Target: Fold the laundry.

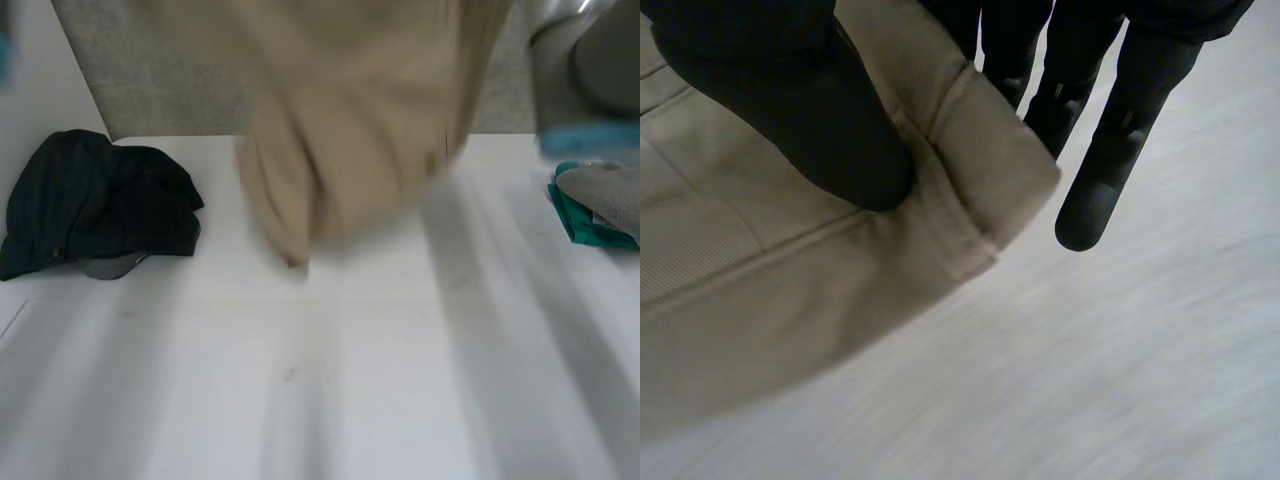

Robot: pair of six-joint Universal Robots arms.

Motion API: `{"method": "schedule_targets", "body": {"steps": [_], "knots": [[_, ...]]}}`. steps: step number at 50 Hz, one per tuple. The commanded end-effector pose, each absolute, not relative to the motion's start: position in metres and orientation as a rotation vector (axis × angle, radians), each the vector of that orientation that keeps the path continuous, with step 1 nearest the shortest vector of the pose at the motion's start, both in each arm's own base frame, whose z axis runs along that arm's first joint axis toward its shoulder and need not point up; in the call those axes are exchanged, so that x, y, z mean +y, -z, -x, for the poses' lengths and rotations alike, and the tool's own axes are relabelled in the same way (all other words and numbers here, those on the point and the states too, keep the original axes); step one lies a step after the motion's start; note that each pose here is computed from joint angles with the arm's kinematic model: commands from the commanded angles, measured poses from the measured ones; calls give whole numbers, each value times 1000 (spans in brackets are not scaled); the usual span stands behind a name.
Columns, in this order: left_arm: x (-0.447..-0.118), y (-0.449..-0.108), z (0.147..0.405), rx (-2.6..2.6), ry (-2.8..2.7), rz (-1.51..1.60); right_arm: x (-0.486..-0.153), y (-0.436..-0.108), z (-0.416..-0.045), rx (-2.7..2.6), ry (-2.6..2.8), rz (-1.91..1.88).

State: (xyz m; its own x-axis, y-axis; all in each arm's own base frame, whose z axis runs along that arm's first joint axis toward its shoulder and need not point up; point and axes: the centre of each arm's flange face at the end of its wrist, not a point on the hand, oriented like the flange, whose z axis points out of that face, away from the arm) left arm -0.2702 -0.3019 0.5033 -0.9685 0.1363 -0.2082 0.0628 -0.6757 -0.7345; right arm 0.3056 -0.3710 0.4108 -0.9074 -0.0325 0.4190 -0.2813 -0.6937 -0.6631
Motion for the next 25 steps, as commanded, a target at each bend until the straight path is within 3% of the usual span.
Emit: {"method": "schedule_targets", "body": {"steps": [1,9,13,14,17,20,25], "knots": [[-269,-574,236,-737,-2866,98,-351,-468,-280,-849,-2981,-357],[-321,-470,247,-1328,-2704,261,-364,-381,-294,-1280,-2795,-674],[-343,-387,256,-1641,-2543,362,-358,-307,-315,-1580,-2610,-984],[-347,-349,262,-1772,-2457,418,-351,-257,-323,-1762,-2432,-1174],[-353,-273,271,-2016,-2291,560,-327,-163,-327,-2014,-1899,-1545],[-353,-225,269,-2196,-2179,650,-320,-127,-320,-2009,-1574,-1719],[-340,-215,263,-2288,-2119,653,-332,-128,-320,-2047,-1652,-1607]]}}
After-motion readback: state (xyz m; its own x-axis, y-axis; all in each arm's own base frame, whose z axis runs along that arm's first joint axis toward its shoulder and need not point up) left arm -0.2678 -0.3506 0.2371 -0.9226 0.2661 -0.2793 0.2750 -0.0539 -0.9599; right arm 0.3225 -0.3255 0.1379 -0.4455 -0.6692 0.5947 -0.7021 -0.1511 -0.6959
